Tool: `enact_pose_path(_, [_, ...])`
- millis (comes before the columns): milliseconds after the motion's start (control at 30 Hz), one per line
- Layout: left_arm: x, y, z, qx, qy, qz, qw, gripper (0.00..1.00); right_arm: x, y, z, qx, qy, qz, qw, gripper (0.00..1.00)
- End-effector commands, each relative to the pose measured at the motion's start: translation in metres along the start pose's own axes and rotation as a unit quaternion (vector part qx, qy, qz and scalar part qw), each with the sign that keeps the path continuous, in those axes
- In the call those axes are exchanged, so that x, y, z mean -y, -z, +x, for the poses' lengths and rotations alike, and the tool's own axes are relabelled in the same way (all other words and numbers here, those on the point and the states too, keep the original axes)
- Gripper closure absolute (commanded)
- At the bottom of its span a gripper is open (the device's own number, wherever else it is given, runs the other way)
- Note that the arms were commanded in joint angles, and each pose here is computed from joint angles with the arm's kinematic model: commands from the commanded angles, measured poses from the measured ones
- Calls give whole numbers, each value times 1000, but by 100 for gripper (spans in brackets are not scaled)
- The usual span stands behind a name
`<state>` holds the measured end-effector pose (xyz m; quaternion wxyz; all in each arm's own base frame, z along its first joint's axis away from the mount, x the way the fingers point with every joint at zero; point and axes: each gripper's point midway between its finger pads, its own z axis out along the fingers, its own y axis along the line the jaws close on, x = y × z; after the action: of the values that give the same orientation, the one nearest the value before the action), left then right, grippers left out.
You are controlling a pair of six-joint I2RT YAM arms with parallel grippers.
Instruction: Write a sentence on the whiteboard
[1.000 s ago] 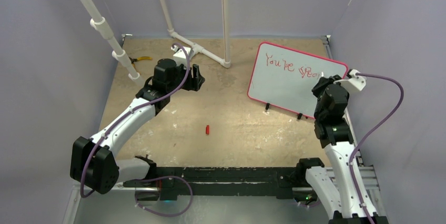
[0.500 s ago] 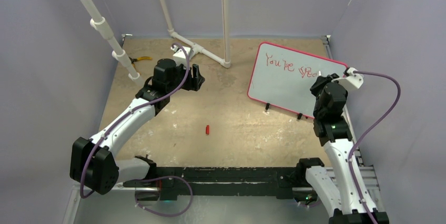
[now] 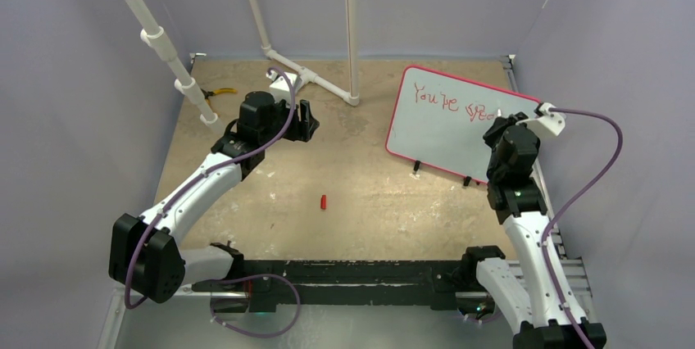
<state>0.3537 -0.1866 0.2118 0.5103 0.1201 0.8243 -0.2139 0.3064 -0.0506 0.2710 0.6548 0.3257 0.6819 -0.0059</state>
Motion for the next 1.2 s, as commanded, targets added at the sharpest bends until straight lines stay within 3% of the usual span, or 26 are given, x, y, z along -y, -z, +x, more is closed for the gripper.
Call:
enact_pose_path(0, [1, 3, -13, 26, 0, 4, 1000, 43, 1, -3, -13, 25, -4, 8, 1000, 100])
enact_pose_path(500, [2, 3, -14, 26, 2, 7, 1000, 43, 1, 16, -18, 26, -26, -11, 999, 100])
enact_pose_path(1167, [5, 6, -16, 31, 3, 11, 999, 43, 21, 4, -2, 6, -7, 47, 999, 100])
